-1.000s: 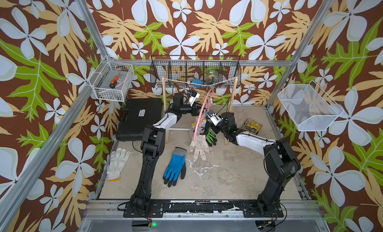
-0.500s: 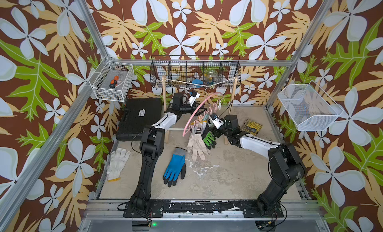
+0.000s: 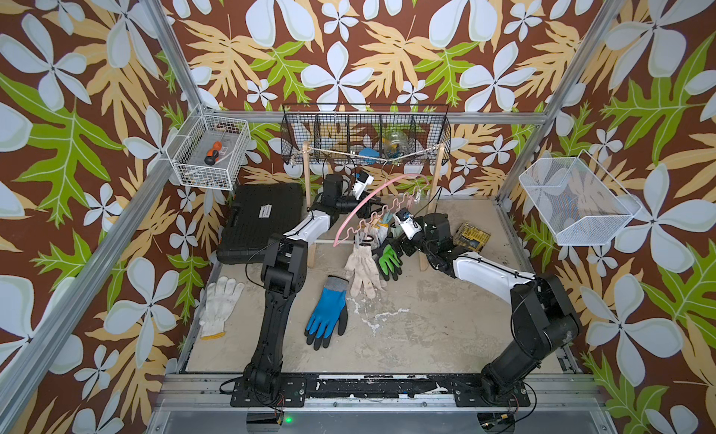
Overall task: Clip the gloves onto a hanger to dry
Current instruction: Clamp the glove onto the hanger.
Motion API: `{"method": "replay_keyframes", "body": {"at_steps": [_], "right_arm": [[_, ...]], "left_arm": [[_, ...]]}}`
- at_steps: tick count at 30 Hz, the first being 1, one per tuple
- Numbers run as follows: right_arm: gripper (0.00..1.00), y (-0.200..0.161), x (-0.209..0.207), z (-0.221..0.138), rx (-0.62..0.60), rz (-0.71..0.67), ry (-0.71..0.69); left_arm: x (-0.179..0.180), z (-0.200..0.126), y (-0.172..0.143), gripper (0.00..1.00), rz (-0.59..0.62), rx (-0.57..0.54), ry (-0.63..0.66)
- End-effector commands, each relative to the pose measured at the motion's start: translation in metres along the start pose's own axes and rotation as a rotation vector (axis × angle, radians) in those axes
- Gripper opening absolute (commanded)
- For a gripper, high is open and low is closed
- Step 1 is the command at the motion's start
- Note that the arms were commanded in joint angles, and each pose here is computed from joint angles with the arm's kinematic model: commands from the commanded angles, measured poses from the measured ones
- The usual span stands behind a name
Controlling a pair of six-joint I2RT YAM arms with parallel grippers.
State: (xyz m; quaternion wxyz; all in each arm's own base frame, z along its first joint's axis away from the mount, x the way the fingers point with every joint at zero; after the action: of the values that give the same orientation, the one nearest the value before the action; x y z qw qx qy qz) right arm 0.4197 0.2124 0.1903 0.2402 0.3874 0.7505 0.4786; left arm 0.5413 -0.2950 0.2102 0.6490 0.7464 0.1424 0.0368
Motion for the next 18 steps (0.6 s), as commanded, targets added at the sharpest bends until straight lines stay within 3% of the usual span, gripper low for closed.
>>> {"method": "replay_keyframes", "body": {"at_steps": [1, 4, 10, 18], "right_arm": [[1.00, 0.005, 0.014, -0.007, -0.021, 0.077, 0.101], [1.00, 0.004, 0.022, -0.015, -0.025, 0.139, 0.140], [1.00, -0.004, 0.005, -0.040, -0.024, 0.199, 0.003], [0.99, -0.007, 0.027, -0.074, 0.024, 0.235, 0.100]], "left_arm": [[-0.001, -0.004, 0.009, 0.60, 0.026, -0.009, 0.009], [-0.001, -0.005, 0.009, 0.60, 0.028, -0.008, 0.010], [-0.003, -0.010, 0.011, 0.61, 0.043, 0.008, 0.044], [-0.009, -0.034, 0.010, 0.61, 0.012, 0.072, 0.181]]}}
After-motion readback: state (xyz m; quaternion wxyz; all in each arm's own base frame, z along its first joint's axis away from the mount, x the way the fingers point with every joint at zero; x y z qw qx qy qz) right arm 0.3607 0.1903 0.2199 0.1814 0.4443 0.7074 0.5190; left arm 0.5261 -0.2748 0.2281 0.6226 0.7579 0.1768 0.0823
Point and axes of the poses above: each gripper's point midway between its finger pads, its own z axis out along the fingers, its own x axis along the line the jaws close on, y = z × x, the point moved 3 cm from there along -z, back along the fingers, and after that the axes turned 12 degrees about z, right-handed, at the moved point
